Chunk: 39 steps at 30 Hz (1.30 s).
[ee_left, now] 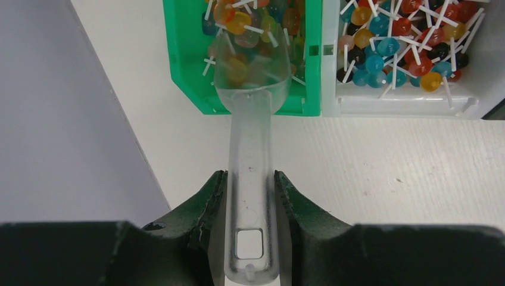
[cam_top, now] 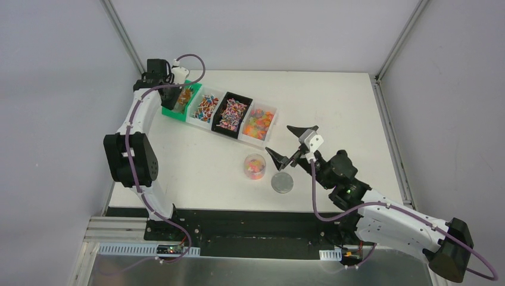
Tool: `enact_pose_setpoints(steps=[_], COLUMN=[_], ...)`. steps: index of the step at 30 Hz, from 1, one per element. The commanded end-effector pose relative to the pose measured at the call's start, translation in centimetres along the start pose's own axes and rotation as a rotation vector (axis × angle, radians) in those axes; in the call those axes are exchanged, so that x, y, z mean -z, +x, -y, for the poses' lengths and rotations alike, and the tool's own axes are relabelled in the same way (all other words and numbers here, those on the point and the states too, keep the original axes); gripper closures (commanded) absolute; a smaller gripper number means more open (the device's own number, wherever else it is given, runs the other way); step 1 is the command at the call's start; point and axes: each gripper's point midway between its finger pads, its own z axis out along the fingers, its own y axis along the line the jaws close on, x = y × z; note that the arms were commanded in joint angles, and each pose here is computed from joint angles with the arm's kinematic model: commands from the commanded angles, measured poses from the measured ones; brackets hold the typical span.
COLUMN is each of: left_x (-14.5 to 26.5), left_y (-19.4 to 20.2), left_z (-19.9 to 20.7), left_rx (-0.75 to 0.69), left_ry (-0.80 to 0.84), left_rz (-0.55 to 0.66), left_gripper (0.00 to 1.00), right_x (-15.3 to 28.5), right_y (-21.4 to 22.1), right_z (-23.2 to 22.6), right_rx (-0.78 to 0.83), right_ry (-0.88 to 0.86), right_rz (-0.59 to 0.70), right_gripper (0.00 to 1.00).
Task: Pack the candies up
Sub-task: Scoop the fake candies from the storage box.
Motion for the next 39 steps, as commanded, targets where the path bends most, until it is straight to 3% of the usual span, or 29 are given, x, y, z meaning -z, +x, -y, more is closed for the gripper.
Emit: enact_pose_setpoints(steps=[1,24,39], left_x=[-0.3,-1.3,-0.6], left_y=[0.4,4.4,4.1], left_z=[0.9,0.5,0.2], left_rx=[0.024,0.088,0.093], left_ry=[0.016,-0.077,-0.128], left_rz=[0.046,0.103,0.174], left_gripper=[1.0,1.0,1.0], right_x=[-0.5,-0.4,-0.5], right_y=[-3.4,-3.4,-3.6], right_z=[0.6,0.5,0.6], right_rx=[-0.035,-0.051,-0.049], right_ry=[0.025,0.025,0.025], right_rz=[0.083,0.084,0.088], right_gripper=[0.0,0.0,0.0])
